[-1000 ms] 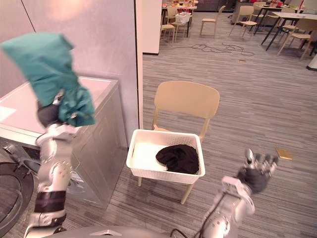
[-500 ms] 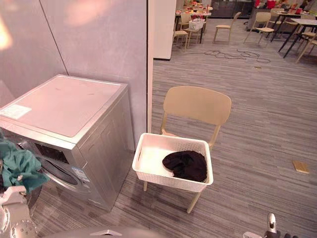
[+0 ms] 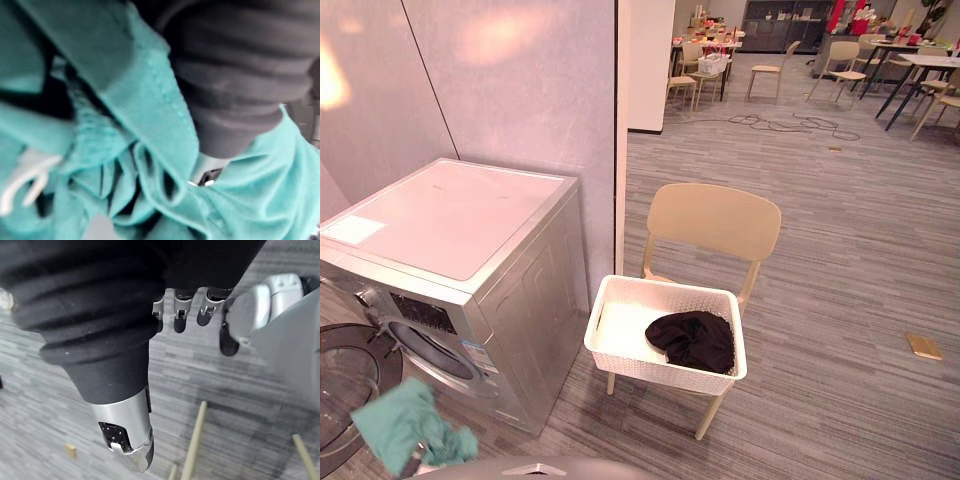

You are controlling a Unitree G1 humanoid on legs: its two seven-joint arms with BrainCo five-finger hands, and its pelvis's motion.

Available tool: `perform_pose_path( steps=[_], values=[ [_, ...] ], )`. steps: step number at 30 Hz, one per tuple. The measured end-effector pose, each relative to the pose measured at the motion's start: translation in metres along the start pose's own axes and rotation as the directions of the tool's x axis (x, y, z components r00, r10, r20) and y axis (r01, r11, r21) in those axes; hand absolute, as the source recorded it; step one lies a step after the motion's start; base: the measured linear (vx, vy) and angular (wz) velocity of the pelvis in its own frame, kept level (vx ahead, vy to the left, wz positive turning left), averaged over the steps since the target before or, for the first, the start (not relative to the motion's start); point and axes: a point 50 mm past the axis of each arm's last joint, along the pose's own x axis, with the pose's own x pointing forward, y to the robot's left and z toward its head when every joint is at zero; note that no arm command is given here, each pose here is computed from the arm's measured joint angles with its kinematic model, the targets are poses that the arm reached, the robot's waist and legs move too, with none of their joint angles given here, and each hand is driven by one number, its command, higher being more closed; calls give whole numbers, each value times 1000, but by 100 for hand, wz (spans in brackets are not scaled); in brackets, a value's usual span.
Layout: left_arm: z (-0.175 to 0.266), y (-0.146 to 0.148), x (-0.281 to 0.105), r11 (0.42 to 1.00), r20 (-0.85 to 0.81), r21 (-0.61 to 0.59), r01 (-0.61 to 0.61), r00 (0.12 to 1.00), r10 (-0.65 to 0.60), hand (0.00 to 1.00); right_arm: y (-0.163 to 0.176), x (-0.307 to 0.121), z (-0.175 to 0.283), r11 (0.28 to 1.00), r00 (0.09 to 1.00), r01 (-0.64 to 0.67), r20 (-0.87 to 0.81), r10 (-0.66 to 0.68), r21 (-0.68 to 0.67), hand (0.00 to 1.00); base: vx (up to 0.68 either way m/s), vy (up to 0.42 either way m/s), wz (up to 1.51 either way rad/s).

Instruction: Pick up the laundry basket with both hands and put the clothes into the washing machine.

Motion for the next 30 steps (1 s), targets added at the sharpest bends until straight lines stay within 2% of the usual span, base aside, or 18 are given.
perform_pose_path(
  steps=[3, 8, 12, 15, 18, 19, 25, 27, 30],
  values=[
    [-21, 15, -2, 997, -101, 68, -30, 994, 36, 100, 0, 0, -15, 992, 998, -4, -63, -4, -123, 0, 45, -17, -1],
    [-20, 16, -2, 994, -110, 110, 6, 994, 6, 100, 15, -2, -24, 970, 991, -103, -111, 80, -219, 0, 2, -54, 34],
    [-9, -11, 2, 988, -66, 120, 102, 993, -95, 100, 40, -2, -25, 942, 978, -197, -116, 171, -272, 0, -78, -126, 92],
    [-8, -18, 2, 982, -57, 141, 124, 992, -117, 100, 57, -3, -16, 923, 970, -245, -64, 236, -296, 0, -110, -106, 61],
    [1, -23, 4, 985, -22, 118, 124, 992, -123, 100, 71, -3, -15, 917, 964, -264, -44, 264, -300, 0, -74, -35, 62],
    [1, -27, 4, 984, -22, 120, 132, 991, -130, 100, 65, 1, -2, 934, 972, -225, -2, 234, -276, 0, -55, -17, 77],
    [-7, -44, 5, 973, -55, 160, 164, 986, -157, 100, 45, 8, 8, 977, 990, -132, 20, 138, -167, 0, 7, 159, 75],
    [11, -56, 10, 940, -27, 268, 211, 977, -211, 100, 52, 2, -30, 975, 986, -146, -104, 129, -168, 0, -8, 340, 45],
    [20, -74, 11, 892, -27, 367, 265, 961, -275, 100, 70, -1, -39, 956, 974, -205, -136, 179, -209, 0, -75, 209, 48]
  ],
)
